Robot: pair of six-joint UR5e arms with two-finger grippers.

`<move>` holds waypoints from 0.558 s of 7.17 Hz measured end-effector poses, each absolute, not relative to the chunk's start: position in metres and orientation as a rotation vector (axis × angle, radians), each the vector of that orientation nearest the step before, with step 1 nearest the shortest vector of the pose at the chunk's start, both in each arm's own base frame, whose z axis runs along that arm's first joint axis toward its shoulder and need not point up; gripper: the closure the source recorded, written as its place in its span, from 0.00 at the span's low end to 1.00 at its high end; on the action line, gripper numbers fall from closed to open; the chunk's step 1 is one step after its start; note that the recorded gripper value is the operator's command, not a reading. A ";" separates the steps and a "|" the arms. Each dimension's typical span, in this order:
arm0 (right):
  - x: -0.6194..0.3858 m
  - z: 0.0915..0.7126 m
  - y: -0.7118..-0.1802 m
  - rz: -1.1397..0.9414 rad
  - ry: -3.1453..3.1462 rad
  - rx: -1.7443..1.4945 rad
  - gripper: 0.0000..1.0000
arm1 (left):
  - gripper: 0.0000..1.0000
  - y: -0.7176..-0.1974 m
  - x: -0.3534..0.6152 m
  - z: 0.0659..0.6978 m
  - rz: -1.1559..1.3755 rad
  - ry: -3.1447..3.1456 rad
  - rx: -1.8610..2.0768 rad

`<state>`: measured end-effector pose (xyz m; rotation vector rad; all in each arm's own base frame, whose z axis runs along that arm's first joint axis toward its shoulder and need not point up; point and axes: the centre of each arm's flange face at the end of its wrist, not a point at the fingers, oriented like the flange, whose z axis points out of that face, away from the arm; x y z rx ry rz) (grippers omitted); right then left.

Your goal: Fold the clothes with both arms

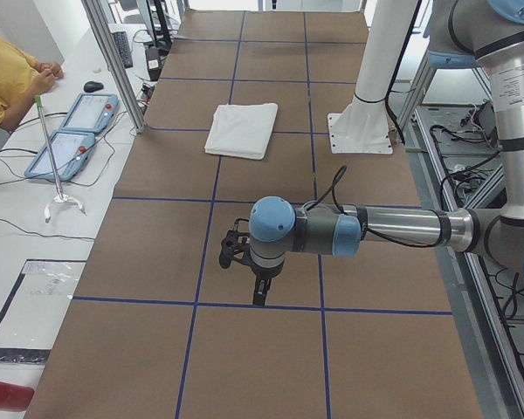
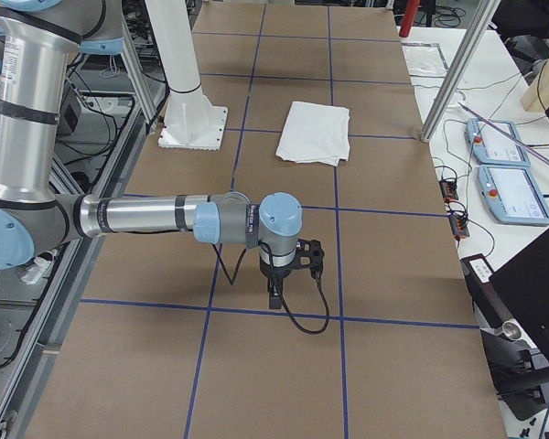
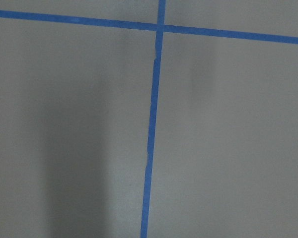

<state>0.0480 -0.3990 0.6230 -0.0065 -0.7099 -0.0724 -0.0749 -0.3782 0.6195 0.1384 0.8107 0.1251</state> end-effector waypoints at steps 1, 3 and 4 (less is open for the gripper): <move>0.048 0.624 -0.398 -0.071 -0.710 -0.007 0.00 | 0.00 -0.376 -0.083 0.623 0.104 0.809 0.143; 0.049 0.624 -0.397 -0.069 -0.710 -0.009 0.00 | 0.00 -0.374 -0.088 0.629 0.090 0.806 0.142; 0.049 0.625 -0.397 -0.069 -0.709 -0.009 0.00 | 0.00 -0.374 -0.089 0.628 0.088 0.806 0.144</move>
